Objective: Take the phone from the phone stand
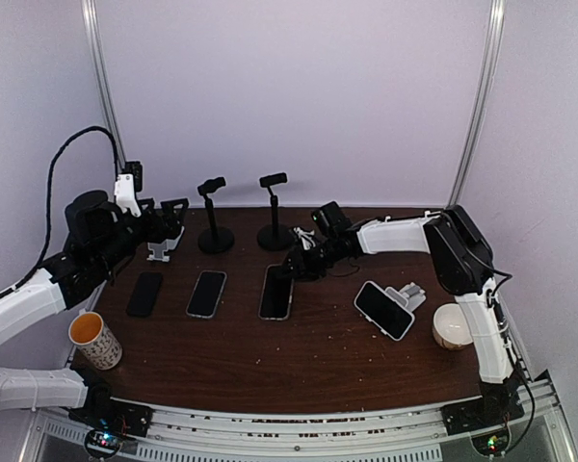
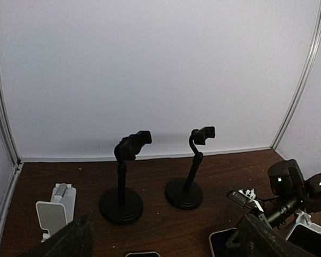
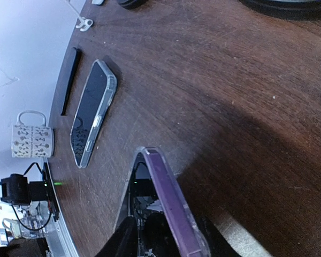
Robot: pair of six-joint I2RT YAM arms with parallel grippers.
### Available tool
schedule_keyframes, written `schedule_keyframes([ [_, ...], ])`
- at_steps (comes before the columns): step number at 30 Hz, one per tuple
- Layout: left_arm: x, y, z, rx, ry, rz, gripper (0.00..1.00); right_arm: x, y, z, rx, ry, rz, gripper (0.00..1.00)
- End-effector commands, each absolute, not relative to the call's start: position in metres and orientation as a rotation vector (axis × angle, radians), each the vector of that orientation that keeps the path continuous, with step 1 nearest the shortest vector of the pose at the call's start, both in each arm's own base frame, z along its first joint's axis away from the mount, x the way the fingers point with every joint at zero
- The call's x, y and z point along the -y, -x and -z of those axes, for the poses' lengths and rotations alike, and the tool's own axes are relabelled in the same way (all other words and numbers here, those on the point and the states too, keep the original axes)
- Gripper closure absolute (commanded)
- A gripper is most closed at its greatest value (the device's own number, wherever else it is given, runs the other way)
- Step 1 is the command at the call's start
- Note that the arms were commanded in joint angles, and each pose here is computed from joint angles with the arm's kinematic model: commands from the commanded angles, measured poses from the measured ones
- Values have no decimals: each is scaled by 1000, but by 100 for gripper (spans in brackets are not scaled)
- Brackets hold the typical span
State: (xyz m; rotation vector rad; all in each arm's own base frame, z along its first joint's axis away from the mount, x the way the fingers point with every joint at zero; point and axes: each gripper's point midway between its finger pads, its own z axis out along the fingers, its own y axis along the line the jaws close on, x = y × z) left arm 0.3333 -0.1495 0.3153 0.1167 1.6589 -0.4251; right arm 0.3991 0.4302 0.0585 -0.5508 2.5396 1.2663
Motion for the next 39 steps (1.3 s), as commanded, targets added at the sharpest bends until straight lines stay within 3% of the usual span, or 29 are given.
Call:
schedule_keyframes([
  [1, 150, -331, -315, -1650, -121, 436, 2, -427, -412, -63, -2512, 543, -1200, 58],
  [6, 150, -329, -314, -1658, -125, 439, 2, -427, -416, -62, -2514, 539, -1185, 55],
  [16, 145, -333, -292, -1813, -172, 318, 2, -415, -422, -56, -2519, 550, -1051, 38],
  [18, 145, -334, -282, -1874, -205, 282, 2, -411, -423, -57, -2521, 556, -1017, 30],
  [23, 147, -326, -267, -1975, -214, 304, 2, -409, -417, -56, -2526, 532, -1032, 19],
  [27, 144, -312, -273, -1938, -168, 374, 2, -402, -418, -57, -2537, 528, -972, 1],
  [39, 126, -283, -280, -1926, -188, 340, 2, -410, -425, -116, -2400, 526, -966, 0],
])
